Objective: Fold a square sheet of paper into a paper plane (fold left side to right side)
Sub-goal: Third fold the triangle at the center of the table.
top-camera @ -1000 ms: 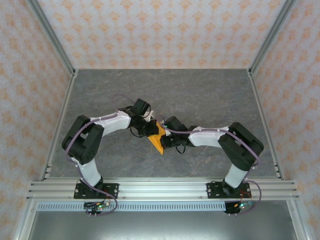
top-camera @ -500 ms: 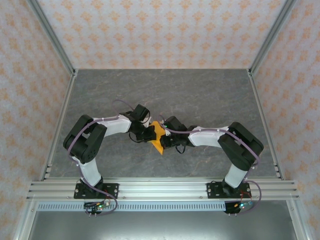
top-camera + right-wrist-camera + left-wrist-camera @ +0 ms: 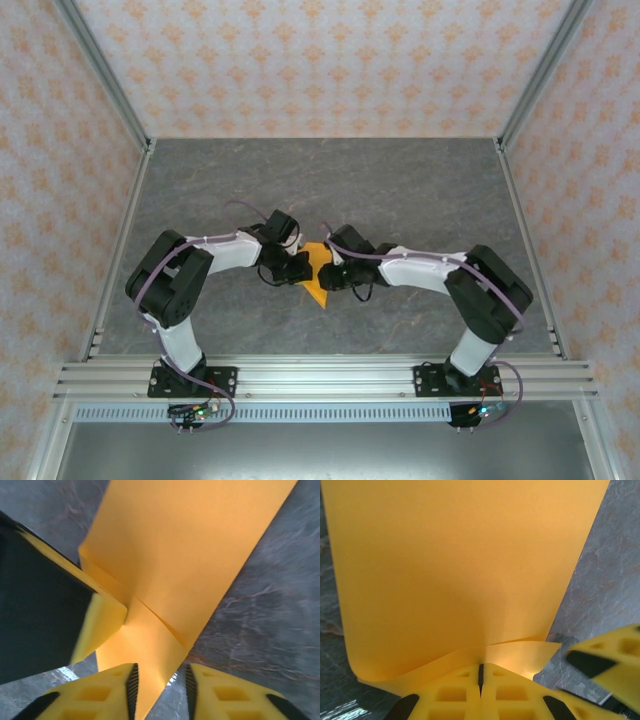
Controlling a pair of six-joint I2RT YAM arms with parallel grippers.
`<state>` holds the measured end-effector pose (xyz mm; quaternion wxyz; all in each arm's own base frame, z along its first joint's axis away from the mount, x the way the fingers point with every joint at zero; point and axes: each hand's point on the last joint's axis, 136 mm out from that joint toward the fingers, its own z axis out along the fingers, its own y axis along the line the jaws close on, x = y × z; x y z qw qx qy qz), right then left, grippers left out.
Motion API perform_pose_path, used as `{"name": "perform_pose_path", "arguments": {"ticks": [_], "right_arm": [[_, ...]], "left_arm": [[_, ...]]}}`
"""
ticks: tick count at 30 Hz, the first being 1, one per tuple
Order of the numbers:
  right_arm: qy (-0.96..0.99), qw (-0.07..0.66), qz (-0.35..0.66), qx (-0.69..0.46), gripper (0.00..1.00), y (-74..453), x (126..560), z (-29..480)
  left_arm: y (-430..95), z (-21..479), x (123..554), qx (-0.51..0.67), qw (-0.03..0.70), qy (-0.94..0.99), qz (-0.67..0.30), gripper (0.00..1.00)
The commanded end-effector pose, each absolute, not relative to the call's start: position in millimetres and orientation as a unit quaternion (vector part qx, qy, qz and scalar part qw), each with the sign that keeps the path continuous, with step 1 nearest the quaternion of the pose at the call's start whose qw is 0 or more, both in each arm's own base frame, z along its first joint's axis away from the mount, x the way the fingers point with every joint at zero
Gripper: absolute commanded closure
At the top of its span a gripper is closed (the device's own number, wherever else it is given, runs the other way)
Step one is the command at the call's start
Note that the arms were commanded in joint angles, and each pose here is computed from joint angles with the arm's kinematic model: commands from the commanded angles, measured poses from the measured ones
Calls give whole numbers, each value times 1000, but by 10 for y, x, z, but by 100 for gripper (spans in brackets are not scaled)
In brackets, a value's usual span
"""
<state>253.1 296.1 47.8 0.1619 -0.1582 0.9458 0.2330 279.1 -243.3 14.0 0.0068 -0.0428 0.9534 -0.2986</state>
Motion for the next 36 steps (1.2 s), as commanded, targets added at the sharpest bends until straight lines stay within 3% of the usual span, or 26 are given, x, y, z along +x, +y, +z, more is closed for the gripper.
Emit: {"name": "perform_pose_path", "arguments": {"ticks": [1, 11, 36], "right_arm": [[943, 188, 236, -142, 61, 2895, 2578, 855], [909, 78, 391, -119, 65, 3433, 2009, 921], [951, 12, 307, -40, 71, 3307, 1995, 220]], "left_arm": [[-2182, -212, 2628, -59, -10, 972, -228, 97], [-2194, -182, 2655, -59, -3, 971, -231, 97], [-2185, -153, 2654, -57, 0, 972, -230, 98]]}}
